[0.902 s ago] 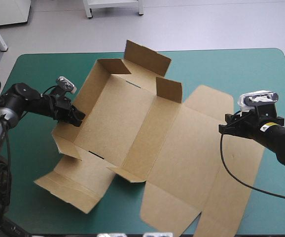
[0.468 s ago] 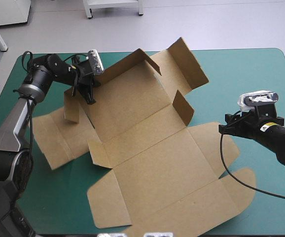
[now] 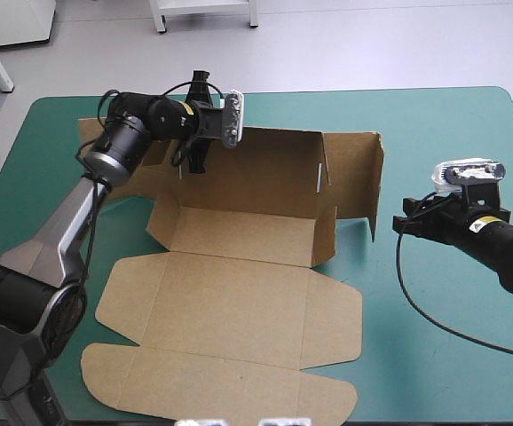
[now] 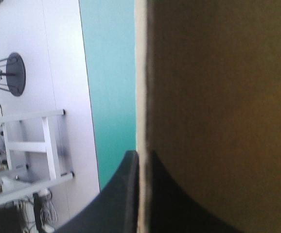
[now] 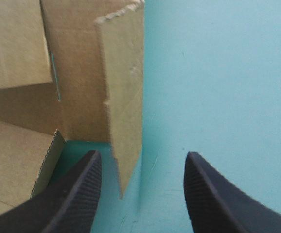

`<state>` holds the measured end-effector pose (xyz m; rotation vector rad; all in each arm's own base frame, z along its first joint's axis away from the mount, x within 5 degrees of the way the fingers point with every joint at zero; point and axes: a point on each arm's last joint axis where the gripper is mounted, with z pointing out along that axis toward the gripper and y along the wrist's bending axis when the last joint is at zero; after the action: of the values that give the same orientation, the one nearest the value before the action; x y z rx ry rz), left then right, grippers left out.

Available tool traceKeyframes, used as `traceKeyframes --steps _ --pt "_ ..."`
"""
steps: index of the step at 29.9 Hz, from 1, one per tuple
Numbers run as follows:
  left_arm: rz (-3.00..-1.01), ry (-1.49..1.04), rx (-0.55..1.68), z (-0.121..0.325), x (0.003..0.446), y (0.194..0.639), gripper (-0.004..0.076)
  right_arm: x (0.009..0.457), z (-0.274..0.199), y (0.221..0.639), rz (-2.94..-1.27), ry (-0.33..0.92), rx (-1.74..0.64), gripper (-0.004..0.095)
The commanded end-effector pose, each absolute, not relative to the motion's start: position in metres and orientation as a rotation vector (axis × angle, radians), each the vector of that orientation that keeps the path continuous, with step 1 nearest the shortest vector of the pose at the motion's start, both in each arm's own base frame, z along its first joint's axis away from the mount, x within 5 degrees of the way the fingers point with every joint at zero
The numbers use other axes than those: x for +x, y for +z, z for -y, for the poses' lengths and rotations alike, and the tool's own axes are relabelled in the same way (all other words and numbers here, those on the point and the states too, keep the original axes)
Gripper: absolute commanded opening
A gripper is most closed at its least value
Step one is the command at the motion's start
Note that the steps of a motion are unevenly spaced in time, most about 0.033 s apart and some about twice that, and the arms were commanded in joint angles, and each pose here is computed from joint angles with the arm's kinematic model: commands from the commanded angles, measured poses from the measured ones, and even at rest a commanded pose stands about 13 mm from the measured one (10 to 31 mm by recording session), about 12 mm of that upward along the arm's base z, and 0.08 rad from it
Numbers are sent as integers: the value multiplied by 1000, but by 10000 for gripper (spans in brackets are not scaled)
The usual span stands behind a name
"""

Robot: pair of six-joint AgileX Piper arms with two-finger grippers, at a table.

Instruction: Fold the box

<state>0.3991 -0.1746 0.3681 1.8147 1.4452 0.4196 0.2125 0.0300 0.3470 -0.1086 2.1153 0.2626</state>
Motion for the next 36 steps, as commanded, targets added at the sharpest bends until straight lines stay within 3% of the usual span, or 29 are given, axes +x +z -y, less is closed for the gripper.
traceKeyframes --steps 1,7,15,20,25,32,36 --pt "-1482 524 1570 185 383 409 -9 214 -30 382 -1961 263 -84 486" --pt "-1540 548 1550 211 362 411 -9 212 -28 423 -1873 232 -97 486" --pt "-1459 591 1533 240 335 425 -9 240 -17 440 -1996 94 -72 486" --pt "-1427 592 1550 259 320 424 -9 271 15 451 -2048 35 44 486" --pt "-1401 640 1560 269 311 412 -9 295 29 462 -2117 63 38 486" --pt "-1425 645 1587 276 298 388 -9 323 32 484 -2079 56 19 486" --pt "-1370 669 1592 284 290 376 -9 343 30 485 -2098 134 11 486"
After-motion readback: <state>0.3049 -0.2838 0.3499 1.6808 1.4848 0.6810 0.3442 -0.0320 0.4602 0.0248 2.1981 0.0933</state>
